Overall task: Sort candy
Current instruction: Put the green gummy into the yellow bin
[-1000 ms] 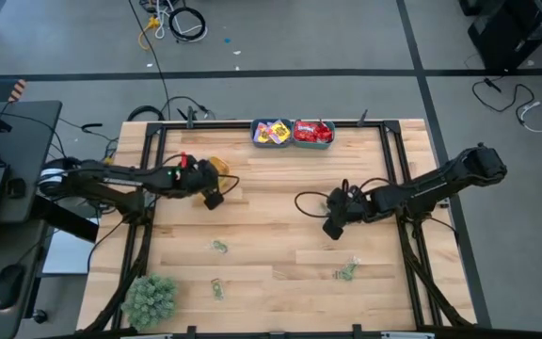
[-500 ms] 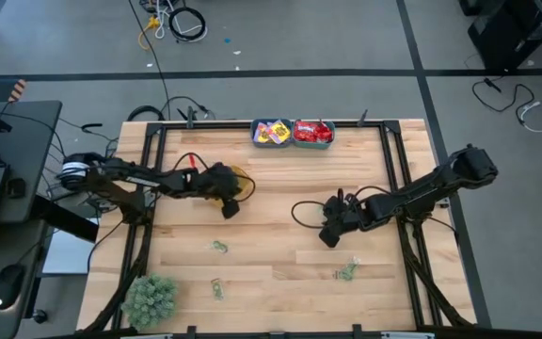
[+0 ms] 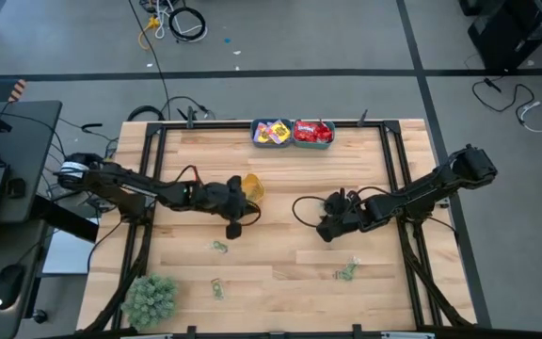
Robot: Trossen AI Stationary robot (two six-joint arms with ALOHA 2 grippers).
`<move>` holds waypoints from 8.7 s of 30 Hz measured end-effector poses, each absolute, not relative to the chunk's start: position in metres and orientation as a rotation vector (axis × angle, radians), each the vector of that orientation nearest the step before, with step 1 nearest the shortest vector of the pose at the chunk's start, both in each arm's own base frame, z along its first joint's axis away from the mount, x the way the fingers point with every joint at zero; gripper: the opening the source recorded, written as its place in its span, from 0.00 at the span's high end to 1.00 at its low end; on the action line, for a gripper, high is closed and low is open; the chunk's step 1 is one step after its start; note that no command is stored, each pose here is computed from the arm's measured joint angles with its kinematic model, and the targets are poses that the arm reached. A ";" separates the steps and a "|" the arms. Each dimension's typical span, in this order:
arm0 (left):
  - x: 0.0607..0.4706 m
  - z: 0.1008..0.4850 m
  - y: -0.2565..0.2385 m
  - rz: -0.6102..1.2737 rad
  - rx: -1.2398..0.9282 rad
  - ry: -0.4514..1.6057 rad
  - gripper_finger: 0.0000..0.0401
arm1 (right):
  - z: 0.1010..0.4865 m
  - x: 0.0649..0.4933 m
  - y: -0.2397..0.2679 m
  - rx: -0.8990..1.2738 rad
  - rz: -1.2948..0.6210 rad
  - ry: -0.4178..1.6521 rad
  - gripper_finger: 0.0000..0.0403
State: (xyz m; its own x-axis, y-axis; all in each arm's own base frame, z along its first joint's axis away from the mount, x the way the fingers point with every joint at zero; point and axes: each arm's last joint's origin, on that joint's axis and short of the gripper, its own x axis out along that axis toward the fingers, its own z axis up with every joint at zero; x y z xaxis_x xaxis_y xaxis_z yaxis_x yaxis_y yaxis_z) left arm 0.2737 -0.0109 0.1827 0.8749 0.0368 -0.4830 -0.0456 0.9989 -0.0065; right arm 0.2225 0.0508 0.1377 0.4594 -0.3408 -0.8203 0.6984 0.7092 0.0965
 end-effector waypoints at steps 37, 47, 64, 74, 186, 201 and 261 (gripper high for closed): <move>0.185 0.191 -0.007 0.365 -0.113 -0.048 1.00 | 0.218 0.385 -0.001 0.081 -0.332 0.521 0.98; 0.184 0.193 -0.006 0.400 -0.066 -0.048 1.00 | 0.191 0.413 -0.026 0.110 -0.312 0.598 0.98; 0.184 0.188 -0.006 0.403 -0.101 -0.013 1.00 | 0.180 0.418 -0.034 0.111 -0.307 0.603 0.54; 0.184 0.187 -0.006 0.404 -0.096 0.004 1.00 | 0.208 0.366 0.003 -0.028 -0.190 0.922 0.88; 0.184 0.188 -0.006 0.414 -0.053 -0.003 1.00 | 0.176 0.437 -0.058 0.022 -0.144 0.828 0.31; 0.184 0.188 -0.006 0.411 -0.056 -0.004 1.00 | 0.220 0.357 0.047 -0.033 -0.003 1.205 0.74; 0.184 0.186 -0.006 0.412 -0.043 0.025 1.00 | 0.149 0.193 0.168 -0.065 -0.036 1.480 0.98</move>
State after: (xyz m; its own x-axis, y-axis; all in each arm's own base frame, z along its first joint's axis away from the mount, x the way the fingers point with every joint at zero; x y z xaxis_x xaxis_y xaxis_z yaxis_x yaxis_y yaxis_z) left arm 0.1837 -0.0061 0.1856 0.9162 0.3995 -0.0329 -0.4005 0.9155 -0.0371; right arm 0.1932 0.1682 0.1487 0.0908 -0.0636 -0.9938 -0.0158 0.9977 -0.0653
